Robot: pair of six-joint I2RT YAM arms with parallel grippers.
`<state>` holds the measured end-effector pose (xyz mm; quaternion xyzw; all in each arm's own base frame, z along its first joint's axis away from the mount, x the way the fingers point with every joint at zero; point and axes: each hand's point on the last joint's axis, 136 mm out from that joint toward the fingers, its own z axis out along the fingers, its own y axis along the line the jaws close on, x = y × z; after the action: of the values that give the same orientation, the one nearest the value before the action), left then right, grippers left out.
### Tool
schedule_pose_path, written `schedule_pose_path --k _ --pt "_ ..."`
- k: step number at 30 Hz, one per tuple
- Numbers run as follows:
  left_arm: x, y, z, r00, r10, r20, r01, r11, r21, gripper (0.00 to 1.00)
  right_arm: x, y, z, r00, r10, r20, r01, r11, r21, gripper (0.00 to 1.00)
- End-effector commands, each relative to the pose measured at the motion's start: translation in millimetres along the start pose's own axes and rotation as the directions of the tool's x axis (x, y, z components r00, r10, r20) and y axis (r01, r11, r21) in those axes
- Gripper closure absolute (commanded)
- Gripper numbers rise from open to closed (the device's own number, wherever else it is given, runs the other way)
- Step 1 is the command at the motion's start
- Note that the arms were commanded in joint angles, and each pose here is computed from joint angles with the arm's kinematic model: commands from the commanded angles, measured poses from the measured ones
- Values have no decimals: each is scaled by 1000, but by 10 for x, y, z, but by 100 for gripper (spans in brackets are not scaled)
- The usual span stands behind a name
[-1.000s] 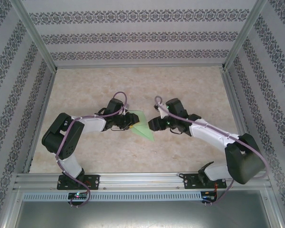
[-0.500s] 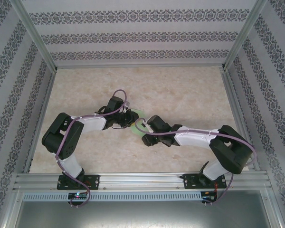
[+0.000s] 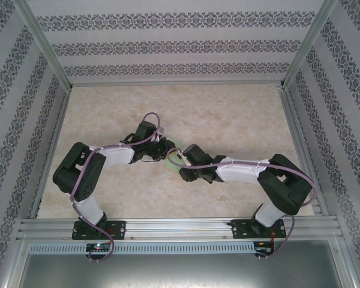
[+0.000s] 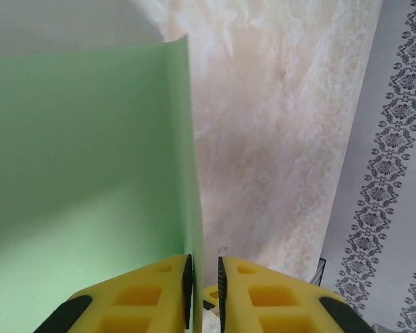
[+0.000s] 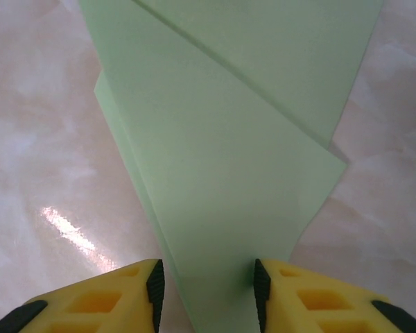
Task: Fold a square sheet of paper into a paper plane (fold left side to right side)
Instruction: Fourth fold the wing at the center of the table.
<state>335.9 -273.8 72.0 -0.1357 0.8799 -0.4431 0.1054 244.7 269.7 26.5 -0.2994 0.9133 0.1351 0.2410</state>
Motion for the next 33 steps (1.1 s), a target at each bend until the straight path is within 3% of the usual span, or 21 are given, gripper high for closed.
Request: schedule_pose_path --k 1,10,16,27,31,33 --pt "-6 -149 1 1000 26 -1 -26 999 29 79 -74 20 24 1000 -25 13 25 1000 15 62" --pt "-10 -126 -19 1000 30 6 -30 999 12 77 -98 9 5 999 -32 16 32 999 24 81" --pt "-16 -102 -56 999 39 14 -39 999 -9 71 -110 25 -36 999 -41 22 41 999 15 90" --pt "-105 -65 -438 993 66 99 -63 998 -29 38 -93 119 -47 1000 5 -20 -7 991 -130 95" --pt "-135 3 -626 988 70 140 -63 997 -54 35 -125 137 -69 999 42 -19 -45 982 -183 96" --pt "-122 51 -652 988 67 143 -58 996 -64 40 -170 158 -92 997 70 -15 -72 971 -228 96"
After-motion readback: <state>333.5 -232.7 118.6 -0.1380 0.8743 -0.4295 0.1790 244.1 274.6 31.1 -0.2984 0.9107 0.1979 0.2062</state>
